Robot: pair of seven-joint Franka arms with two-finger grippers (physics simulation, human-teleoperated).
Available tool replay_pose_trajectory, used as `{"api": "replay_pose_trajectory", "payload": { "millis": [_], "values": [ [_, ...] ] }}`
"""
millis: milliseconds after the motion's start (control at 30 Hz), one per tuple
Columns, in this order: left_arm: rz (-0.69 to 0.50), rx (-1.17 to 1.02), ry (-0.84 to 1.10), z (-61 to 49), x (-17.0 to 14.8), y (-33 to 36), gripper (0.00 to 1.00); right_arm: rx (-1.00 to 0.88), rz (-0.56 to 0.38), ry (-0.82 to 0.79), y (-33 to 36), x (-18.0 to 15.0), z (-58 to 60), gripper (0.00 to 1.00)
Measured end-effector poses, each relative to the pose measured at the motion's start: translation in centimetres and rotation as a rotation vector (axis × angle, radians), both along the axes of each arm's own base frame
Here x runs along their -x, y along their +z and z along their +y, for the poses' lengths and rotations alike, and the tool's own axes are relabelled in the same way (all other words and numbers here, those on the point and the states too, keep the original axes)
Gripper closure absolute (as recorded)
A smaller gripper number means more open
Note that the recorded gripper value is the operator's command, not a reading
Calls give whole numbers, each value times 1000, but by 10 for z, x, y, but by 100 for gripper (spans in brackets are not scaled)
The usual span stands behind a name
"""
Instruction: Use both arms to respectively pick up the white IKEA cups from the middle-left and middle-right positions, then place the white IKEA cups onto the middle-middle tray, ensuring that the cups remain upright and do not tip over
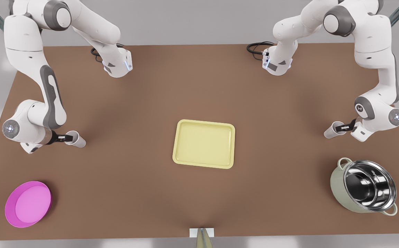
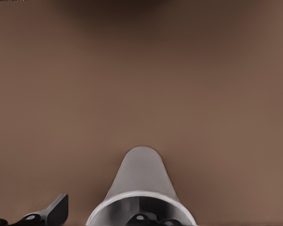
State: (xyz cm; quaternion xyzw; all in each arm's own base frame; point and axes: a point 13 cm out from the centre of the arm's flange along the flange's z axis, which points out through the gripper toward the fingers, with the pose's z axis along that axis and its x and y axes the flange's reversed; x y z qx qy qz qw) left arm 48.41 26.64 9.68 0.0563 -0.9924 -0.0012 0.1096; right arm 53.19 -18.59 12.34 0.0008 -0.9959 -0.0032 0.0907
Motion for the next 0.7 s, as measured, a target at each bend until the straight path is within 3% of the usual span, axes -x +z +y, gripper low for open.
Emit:
{"api": "replay_pose_trajectory", "payload": {
  "millis": [67, 200, 300, 367, 433, 500, 700],
  "values": [
    [2, -3, -15, -1, -1, 0, 79, -1, -2, -2, -7, 4, 0, 0],
    [-12, 0, -45, -11, -10, 12, 79, -5, -3, 1, -20, 12, 2, 0],
    [-52, 19, -86, -39, -30, 36, 79, -7, -6, -5, -28, 14, -1, 7],
    [-82, 34, -190, -107, -66, 60, 79, -6, -11, -6, -29, 13, -2, 13],
    [-149, 75, -339, -223, -126, 92, 79, -6, -13, -6, -31, 13, -2, 18],
    [-180, 135, -423, -323, -160, 110, 79, -8, -11, -5, -34, 13, -1, 29],
    [-125, 205, -493, -556, -146, 89, 79, -9, -12, 1, -37, 11, -1, 49]
  ]
}}
